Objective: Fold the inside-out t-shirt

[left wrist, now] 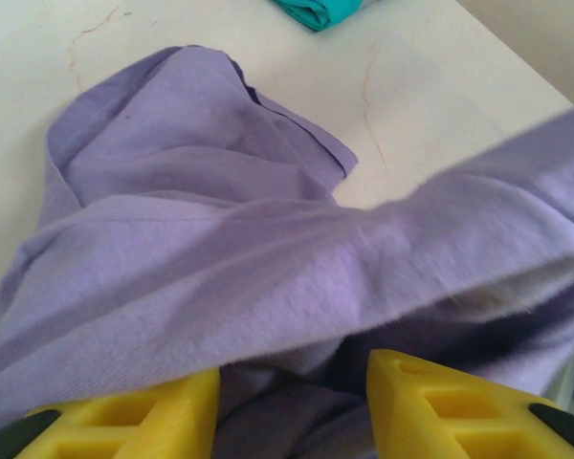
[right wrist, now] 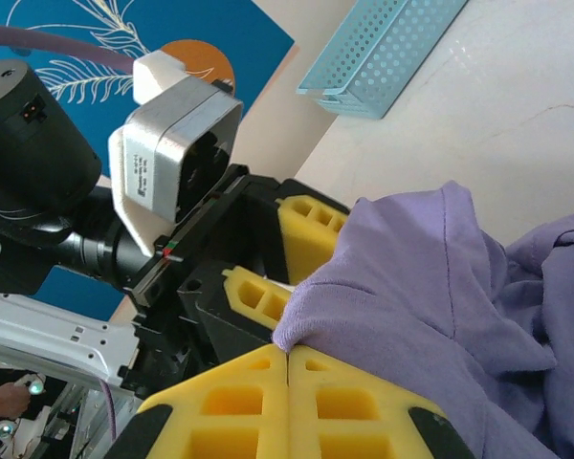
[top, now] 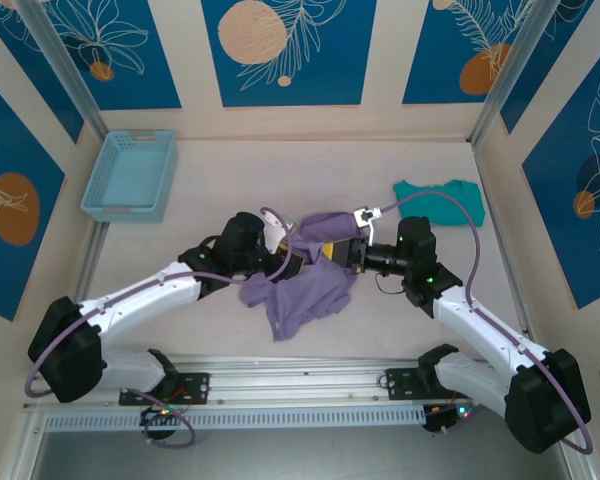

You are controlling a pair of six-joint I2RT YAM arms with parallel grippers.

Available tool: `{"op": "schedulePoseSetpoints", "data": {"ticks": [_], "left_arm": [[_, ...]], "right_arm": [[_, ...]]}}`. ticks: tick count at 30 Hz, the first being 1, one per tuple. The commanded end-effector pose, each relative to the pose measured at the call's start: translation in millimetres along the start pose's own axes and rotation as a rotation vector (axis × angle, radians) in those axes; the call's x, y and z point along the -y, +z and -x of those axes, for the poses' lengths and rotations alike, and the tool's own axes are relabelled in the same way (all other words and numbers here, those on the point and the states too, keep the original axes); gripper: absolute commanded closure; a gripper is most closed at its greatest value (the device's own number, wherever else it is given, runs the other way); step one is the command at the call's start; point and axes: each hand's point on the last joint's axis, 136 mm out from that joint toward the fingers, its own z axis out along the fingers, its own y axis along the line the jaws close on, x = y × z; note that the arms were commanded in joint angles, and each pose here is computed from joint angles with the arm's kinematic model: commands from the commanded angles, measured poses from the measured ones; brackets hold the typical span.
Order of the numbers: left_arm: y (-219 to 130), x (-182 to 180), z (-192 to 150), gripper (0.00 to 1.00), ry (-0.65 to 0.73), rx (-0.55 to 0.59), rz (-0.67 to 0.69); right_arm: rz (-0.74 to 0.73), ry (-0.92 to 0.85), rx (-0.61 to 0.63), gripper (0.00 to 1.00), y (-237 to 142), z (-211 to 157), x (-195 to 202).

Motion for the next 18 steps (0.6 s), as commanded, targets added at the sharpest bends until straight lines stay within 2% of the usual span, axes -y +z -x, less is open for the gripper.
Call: {"op": "schedulePoseSetpoints", "data": {"ticks": [1,6,8,10,15,18], "left_arm": [[4.9,0.3,16.0,0.52,-0.004,0.031,0.014],[19.7,4.3,12.5,0.49,-0.018,0.009,-0.026],[25.7,5.1,12.4,0.51,-0.023,0.006,-0.038],[30.0,7.1,14.7,0.58,-0.028,0.010,-0.053],[25.1,13.7,27.8,0.88,-0.016,0.060,-0.086],[10.5,19.3,30.0,0.99,0.013,0.098,-0.120]], "right_arm": [[0.012,-0.033,0.024,1.00,-3.0,7.4,-8.2],[0.004,-0.033,0.026,1.00,-3.5,6.7,-5.7],[0.001,-0.032,0.029,1.00,-3.5,7.1,-4.6],[0.001,-0.032,0.029,1.00,-3.1,7.2,-4.3],[-0.023,-0.029,0.031,1.00,-6.1,5.6,2.0],[-0.058,-0.028,0.052,1.00,-14.0,8.3,7.2]]}}
